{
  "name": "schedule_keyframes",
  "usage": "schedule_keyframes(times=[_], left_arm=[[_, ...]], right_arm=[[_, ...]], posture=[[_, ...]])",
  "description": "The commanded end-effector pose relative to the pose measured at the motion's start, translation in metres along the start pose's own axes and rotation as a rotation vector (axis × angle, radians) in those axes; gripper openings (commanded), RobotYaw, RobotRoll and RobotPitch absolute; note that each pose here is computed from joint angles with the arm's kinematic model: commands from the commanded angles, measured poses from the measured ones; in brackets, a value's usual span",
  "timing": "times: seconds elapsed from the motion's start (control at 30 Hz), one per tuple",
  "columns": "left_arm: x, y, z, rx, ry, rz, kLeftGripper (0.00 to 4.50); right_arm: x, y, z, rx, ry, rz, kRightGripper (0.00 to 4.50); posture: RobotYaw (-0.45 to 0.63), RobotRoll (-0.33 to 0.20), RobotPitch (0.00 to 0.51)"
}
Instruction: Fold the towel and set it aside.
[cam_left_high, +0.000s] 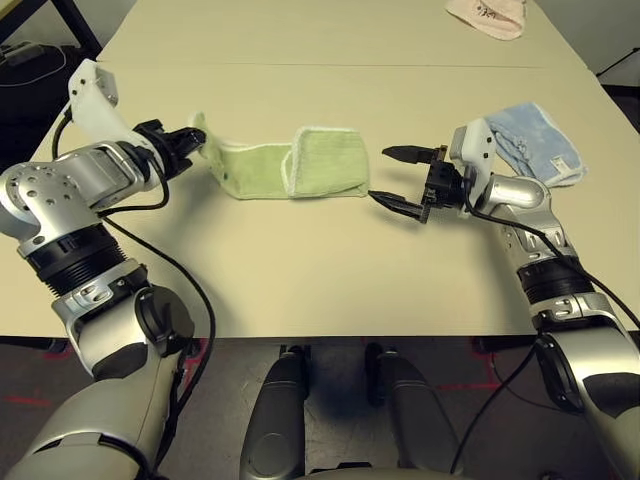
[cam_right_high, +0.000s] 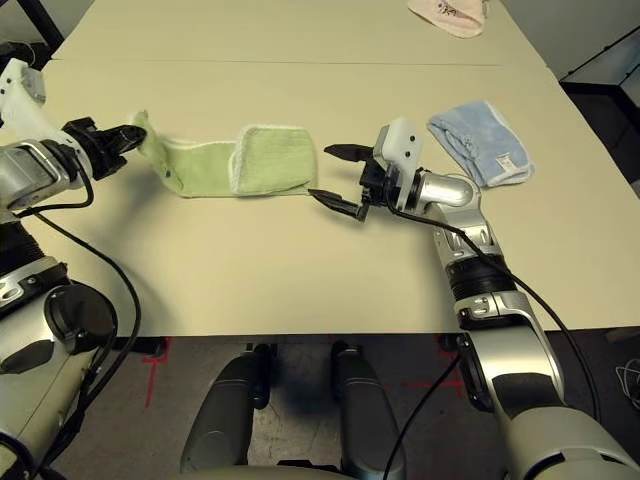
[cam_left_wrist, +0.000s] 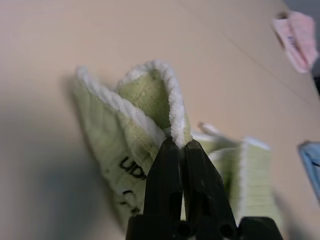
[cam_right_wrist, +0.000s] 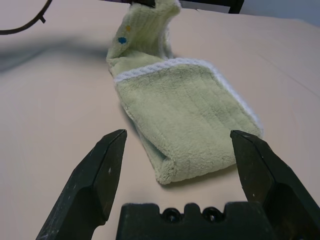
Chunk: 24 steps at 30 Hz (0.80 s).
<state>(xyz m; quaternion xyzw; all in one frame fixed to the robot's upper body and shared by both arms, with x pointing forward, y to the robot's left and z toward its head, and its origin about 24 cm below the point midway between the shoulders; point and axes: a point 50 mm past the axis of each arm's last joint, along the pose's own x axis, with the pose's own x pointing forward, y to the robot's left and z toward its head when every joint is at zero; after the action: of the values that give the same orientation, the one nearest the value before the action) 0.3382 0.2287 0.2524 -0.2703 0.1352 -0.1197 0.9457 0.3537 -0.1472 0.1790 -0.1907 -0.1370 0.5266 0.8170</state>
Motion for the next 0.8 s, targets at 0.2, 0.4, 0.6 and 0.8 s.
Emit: schedule_keyframes(times=[0.2, 0.4, 0.6, 0.8], left_arm=[[0.012, -0.051, 0.0, 0.053, 0.033, -0.201, 0.04], [0.013, -0.065, -0.008, 0.098, 0.078, -0.278, 0.04], [0.011, -0.065, -0.018, 0.165, 0.119, -0.299, 0.04], [0.011, -0.076, -0.02, 0.185, 0.137, -0.357, 0.04]], right_arm=[[-0.005, -0.003, -0.004, 0.001, 0.026, -0.023, 4.5], [-0.009, -0.009, -0.013, 0.07, 0.065, -0.11, 4.5], [-0.006, -0.011, -0.012, 0.087, 0.054, -0.125, 4.5], [-0.005, -0.011, -0.012, 0.084, 0.053, -0.122, 4.5]], posture=[[0.07, 0.0, 0.198], [0.07, 0.0, 0.196], [0.07, 0.0, 0.195], [0.08, 0.0, 0.19]])
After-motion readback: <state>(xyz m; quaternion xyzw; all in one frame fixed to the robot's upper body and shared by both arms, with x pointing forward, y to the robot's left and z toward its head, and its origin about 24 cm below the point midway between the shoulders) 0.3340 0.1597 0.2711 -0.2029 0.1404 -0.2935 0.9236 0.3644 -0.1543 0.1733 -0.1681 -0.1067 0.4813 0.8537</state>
